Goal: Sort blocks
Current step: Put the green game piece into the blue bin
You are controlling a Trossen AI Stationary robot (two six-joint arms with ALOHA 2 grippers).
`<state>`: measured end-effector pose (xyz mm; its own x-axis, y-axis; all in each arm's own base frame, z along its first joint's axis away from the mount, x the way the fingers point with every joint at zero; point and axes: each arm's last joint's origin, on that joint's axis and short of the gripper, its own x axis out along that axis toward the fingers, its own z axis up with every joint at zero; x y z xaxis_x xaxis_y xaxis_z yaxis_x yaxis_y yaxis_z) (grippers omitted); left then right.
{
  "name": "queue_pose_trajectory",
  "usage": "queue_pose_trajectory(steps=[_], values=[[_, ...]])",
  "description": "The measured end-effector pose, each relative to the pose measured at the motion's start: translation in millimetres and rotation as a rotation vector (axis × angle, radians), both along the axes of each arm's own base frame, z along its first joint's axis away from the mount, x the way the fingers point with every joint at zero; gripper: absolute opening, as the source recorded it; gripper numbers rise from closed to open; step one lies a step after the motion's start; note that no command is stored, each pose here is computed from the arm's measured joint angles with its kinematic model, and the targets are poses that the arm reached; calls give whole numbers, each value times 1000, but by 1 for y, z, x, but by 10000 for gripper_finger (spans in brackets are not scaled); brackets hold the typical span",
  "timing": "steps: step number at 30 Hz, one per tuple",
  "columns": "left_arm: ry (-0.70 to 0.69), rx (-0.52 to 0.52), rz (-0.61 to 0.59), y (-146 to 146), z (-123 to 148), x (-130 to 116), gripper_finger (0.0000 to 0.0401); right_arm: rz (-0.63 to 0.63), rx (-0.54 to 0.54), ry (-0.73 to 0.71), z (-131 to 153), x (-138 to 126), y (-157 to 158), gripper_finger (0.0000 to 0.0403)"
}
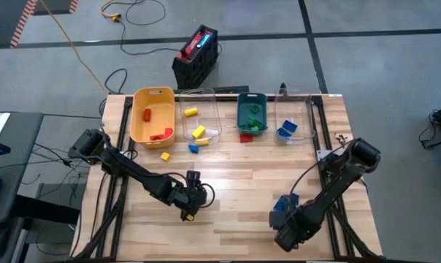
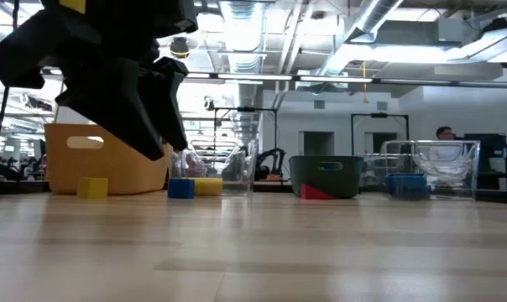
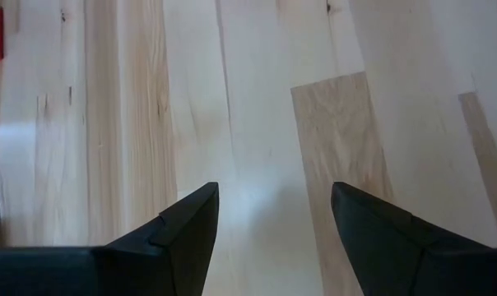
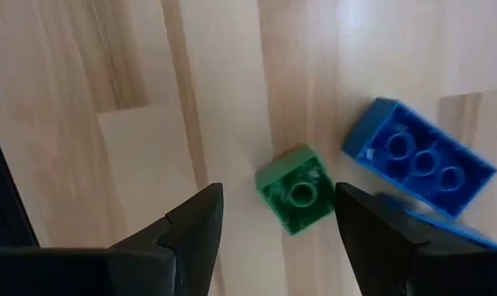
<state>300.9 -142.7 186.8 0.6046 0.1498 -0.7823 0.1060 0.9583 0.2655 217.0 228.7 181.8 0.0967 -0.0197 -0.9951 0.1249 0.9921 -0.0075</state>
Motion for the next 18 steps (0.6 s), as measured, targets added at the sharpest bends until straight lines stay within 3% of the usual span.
queue_pose_trajectory(steps=[18], values=[[-5,-6,2,-1,4,2,230,104,-39,36,-19,0,-10,245]])
